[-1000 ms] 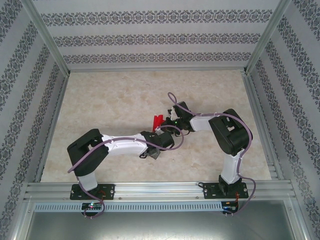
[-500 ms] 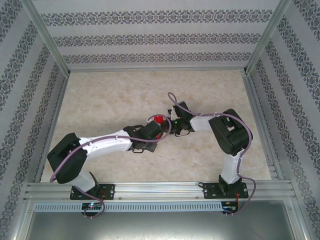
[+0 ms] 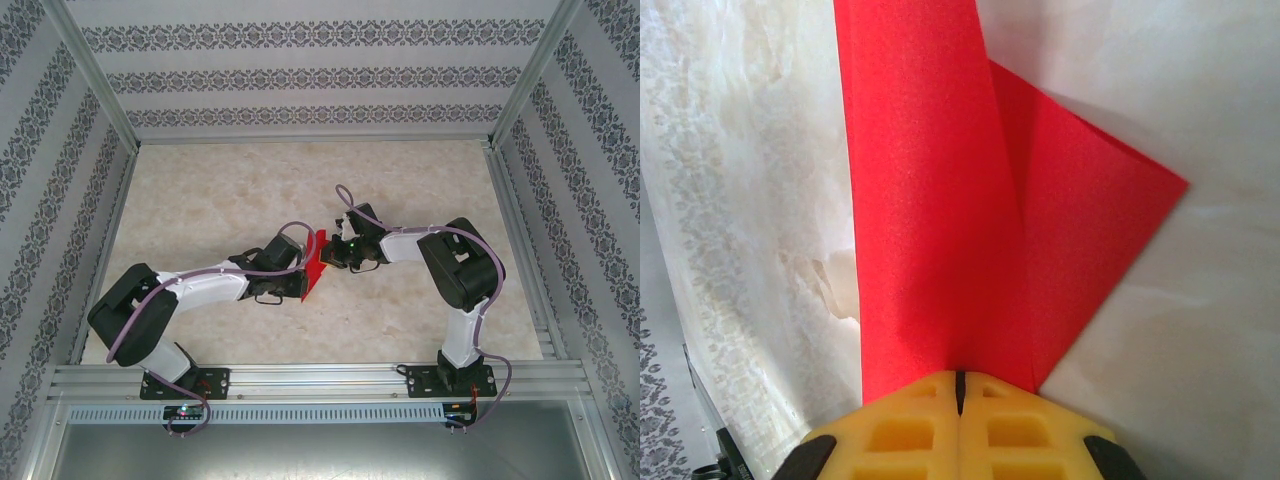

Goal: Fold a paper plane with a square sheet of paper (pick it up from the middle)

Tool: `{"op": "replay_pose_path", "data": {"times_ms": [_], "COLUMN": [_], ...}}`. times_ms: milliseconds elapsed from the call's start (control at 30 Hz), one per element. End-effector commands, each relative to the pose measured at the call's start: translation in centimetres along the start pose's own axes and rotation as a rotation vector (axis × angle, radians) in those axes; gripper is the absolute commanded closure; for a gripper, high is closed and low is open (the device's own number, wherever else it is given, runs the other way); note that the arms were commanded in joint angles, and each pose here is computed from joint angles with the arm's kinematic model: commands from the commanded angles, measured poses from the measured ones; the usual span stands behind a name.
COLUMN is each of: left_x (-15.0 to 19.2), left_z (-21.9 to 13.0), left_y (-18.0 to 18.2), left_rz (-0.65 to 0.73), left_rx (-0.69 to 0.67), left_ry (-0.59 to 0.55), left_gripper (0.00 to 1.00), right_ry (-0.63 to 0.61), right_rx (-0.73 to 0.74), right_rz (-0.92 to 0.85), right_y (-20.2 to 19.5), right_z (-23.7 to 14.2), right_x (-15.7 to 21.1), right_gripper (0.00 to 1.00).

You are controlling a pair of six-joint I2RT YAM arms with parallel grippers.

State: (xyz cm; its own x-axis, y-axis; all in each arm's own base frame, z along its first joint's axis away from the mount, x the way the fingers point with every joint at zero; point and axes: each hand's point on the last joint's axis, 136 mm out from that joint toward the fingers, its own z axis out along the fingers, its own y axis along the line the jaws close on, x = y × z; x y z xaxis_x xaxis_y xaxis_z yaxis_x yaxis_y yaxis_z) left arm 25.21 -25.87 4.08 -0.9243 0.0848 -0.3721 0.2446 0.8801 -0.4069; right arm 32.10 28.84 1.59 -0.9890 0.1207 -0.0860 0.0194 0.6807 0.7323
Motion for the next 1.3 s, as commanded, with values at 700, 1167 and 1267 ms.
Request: {"op": "replay_pose_path", "data": {"times_ms": [700,1167,1267], "left_x": [0.8,3.7,4.4], "left_z": [2.8,3.0,3.0], "left_y": [-0.7,1.6,2.2], "left_rz": [-0.042,-0.042,-0.045], "left_rx": [0.092,0.045,0.042], "left_ry": [0.059,0.107,0.112], "left_gripper": [0.88,0.89,0.89], "right_ry": [0.047,0.009,-0.003], "right_rx": [0.123,0.084,0.049], "right_rz": [0.055,0.024,0.007], "right_y": [-4.4,-2.4,-1.0], "right_z": [1.0,-0.1,-0.6], "right_x": [2.2,1.1,0.8], "right_gripper": [0.97,0.95,0.93]}}
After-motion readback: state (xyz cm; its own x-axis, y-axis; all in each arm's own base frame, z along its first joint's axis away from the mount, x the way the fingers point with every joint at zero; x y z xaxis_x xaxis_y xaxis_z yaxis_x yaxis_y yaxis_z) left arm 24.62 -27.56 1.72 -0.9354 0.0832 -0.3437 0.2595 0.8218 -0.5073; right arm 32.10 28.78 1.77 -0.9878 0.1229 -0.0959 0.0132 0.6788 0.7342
